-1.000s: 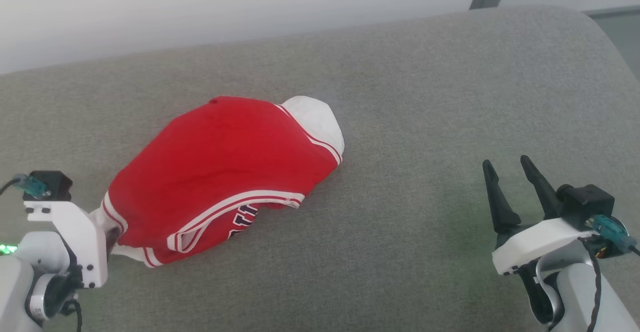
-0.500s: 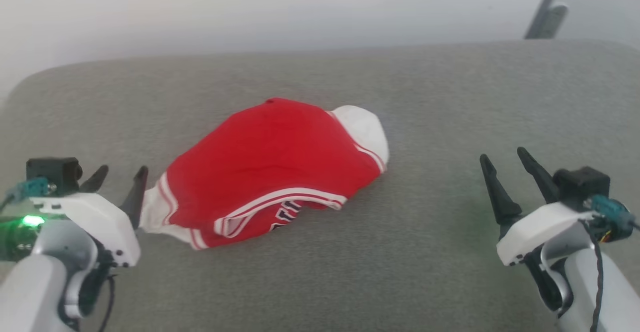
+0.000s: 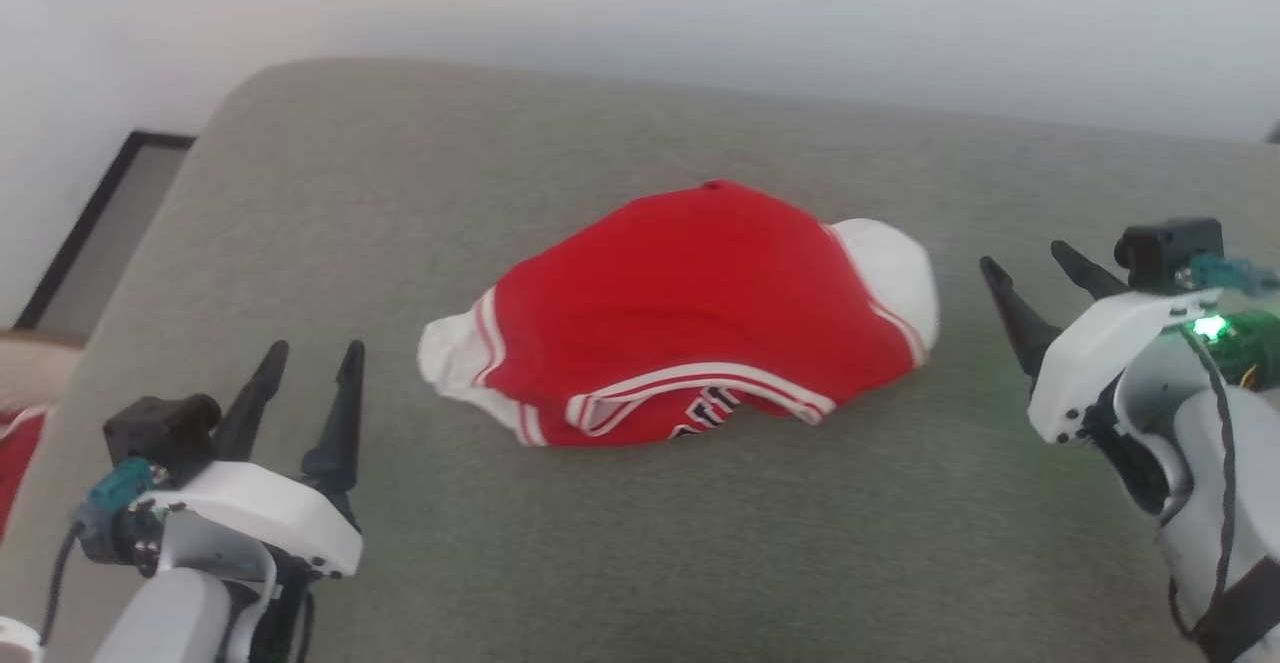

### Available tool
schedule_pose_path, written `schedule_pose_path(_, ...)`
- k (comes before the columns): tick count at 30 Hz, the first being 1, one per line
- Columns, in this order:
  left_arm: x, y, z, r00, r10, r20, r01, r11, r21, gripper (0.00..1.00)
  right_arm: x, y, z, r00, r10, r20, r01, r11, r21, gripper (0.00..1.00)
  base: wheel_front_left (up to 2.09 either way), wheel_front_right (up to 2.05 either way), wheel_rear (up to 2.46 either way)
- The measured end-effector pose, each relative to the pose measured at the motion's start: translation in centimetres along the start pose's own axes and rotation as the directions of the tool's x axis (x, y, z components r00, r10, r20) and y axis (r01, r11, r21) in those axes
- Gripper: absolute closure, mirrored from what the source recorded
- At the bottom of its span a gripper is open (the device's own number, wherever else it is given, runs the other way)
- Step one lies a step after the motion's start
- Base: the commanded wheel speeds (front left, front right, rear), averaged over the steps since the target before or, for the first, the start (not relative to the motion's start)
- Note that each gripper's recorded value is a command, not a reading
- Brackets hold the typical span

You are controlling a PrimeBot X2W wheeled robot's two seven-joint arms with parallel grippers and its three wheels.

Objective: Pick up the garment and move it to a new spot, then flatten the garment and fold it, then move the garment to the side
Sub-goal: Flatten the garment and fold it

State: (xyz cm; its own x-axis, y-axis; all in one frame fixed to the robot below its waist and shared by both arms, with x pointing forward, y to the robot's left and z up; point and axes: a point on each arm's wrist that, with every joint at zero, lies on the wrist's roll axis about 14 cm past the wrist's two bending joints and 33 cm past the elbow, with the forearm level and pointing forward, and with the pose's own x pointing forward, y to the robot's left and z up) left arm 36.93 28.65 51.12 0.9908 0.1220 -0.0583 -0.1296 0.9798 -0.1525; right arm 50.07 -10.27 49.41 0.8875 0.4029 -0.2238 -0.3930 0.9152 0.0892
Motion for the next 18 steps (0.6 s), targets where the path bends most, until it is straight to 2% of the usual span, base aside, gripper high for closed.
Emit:
schedule_pose_path(4, -1.2, 0.9, -0.8, 0.999, 0.038, 0.020, -0.038, 0.999, -0.026, 0.00, 2.5, 1.3, -1.5, 0.991, 0.053, -0.123, -0.053, 0.999, 0.001, 0.00, 0.00, 0.00, 0.00)
schedule_pose_path(7, -1.7, 1.4, -1.2, 0.997, 0.064, 0.033, -0.063, 0.997, -0.040, 0.00, 3.8, 1.8, -3.6, 0.966, 0.078, -0.248, -0.081, 0.997, -0.005, 0.00, 0.00, 0.00, 0.00)
schedule_pose_path(14, -2.0, 2.1, -2.2, 0.995, 0.101, 0.026, -0.100, 0.994, -0.046, 0.00, 6.0, 1.3, -8.2, 0.871, 0.073, -0.486, -0.088, 0.996, -0.008, 0.00, 0.00, 0.00, 0.00)
schedule_pose_path(18, -2.0, 2.5, -2.4, 0.992, 0.123, 0.023, -0.122, 0.991, -0.052, 0.00, 7.0, 1.7, -9.9, 0.813, 0.091, -0.575, -0.081, 0.996, 0.042, 0.00, 0.00, 0.00, 0.00)
